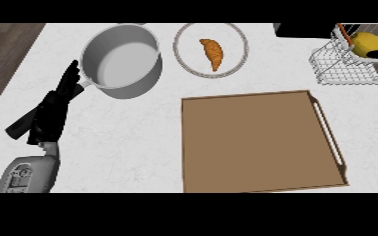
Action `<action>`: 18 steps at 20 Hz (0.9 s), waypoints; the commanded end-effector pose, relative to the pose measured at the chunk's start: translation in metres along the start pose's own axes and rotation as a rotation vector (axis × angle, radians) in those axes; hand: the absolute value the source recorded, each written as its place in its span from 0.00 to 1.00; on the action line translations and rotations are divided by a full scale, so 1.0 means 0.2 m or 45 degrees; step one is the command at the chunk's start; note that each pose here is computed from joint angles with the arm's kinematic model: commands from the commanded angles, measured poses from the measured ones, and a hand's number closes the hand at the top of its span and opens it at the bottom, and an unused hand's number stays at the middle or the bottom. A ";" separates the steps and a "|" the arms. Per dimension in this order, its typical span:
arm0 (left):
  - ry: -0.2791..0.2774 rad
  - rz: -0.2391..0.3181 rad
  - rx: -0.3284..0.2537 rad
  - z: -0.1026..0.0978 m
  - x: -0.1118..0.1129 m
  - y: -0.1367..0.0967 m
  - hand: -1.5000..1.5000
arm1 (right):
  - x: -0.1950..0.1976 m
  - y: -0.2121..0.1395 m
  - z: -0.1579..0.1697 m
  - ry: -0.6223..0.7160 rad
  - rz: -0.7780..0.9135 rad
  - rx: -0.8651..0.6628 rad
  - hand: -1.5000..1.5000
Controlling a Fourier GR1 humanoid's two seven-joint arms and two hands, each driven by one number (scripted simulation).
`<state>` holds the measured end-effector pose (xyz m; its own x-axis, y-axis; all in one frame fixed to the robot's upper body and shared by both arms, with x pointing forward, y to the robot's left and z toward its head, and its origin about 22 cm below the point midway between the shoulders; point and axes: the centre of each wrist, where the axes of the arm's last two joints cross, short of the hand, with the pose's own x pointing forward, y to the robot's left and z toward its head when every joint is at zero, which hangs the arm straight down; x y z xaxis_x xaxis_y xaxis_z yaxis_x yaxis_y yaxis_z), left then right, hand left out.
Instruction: Pick the lemon from the tray and place it in the tiered basket
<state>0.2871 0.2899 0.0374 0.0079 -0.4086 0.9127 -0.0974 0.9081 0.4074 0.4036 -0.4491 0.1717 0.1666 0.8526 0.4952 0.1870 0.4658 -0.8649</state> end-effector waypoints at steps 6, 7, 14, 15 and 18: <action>0.010 0.003 0.004 0.01 0.00 -0.01 0.50 | -0.05 -0.22 0.02 -0.073 -0.287 -0.246 0.00; 0.013 0.017 0.021 0.02 0.02 0.00 0.50 | 0.00 -0.22 0.00 -0.050 -0.277 -0.289 0.00; 0.024 0.003 0.019 0.04 -0.07 0.06 0.50 | -0.25 -0.56 0.16 0.169 -0.387 -0.280 0.00; 0.008 -0.010 0.016 0.05 -0.02 0.03 0.50 | -0.30 -0.57 0.19 0.201 -0.439 -0.269 0.00; 0.020 0.007 0.039 0.04 -0.02 0.11 0.50 | -0.50 -0.67 0.36 0.212 -0.452 -0.230 0.00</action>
<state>0.2779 0.2982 0.0342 0.0176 -0.4084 0.9126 -0.1156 0.9058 0.4076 0.3320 -0.5462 0.2341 0.1871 0.6333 0.7509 0.4321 0.6334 -0.6419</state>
